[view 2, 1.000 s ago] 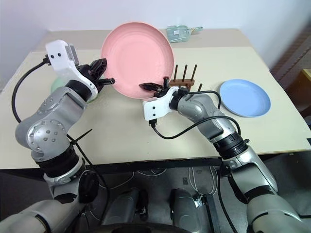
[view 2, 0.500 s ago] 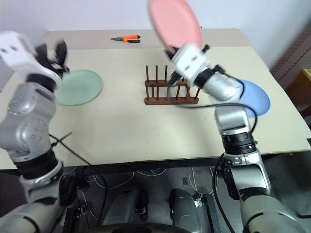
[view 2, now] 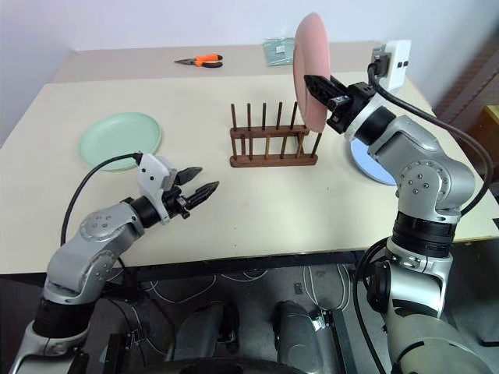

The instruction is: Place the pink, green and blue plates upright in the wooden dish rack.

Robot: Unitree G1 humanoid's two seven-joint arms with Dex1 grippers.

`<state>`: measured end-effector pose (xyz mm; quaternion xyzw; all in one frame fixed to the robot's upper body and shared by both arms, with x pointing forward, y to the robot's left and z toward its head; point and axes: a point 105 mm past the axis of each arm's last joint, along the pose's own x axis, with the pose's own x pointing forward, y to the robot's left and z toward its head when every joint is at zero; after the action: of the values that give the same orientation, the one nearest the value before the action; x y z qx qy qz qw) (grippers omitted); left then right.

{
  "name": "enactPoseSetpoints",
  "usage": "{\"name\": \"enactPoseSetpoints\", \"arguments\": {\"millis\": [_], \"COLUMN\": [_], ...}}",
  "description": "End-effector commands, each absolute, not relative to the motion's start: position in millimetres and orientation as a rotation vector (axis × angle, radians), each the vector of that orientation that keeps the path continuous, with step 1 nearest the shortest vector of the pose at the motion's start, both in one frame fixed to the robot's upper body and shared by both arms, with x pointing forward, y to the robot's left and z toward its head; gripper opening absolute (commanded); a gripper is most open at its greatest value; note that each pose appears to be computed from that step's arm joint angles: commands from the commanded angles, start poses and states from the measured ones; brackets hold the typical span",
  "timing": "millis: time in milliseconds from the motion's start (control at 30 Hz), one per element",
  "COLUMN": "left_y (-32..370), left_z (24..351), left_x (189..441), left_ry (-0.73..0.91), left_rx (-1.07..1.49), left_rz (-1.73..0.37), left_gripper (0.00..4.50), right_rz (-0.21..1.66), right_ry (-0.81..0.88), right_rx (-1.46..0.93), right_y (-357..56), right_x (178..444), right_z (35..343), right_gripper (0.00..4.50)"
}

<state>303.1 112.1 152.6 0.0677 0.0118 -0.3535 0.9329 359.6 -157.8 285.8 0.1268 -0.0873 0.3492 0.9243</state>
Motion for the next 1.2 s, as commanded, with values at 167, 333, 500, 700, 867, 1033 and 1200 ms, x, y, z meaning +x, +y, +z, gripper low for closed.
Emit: {"name": "enactPoseSetpoints", "arguments": {"millis": [167,333,500,700,867,1033,1200], "left_y": [110,113,120,166,262,319,317], "left_z": [164,163,166,186,181,160,147], "left_x": [300,298,303,334,361,357,375], "left_ry": [-0.027,-0.020,-0.033,-0.095,-0.010,0.111,0.238], "left_rx": [0.144,0.135,0.093,-0.035,-0.223,-0.404,-0.502], "left_rz": [-0.726,-0.703,-0.642,-0.336,0.207,0.486,0.448], "left_gripper": [2.70,2.70,4.05,4.50,4.50,4.50,4.50], "right_rz": [0.686,0.644,0.580,0.440,0.363,0.736,1.043], "right_ry": [-0.150,-0.093,-0.160,-0.357,-0.595,-0.649,-0.479], "right_rx": [0.400,0.428,0.285,-0.035,-0.302,-0.480,-0.572], "right_y": [-176,-180,-182,-192,-190,-122,-66], "right_x": [375,387,393,394,375,334,307], "right_z": [295,286,292,318,358,345,276], "right_gripper": [0.00,0.00,1.62,2.57,2.57,2.57,4.32]}}
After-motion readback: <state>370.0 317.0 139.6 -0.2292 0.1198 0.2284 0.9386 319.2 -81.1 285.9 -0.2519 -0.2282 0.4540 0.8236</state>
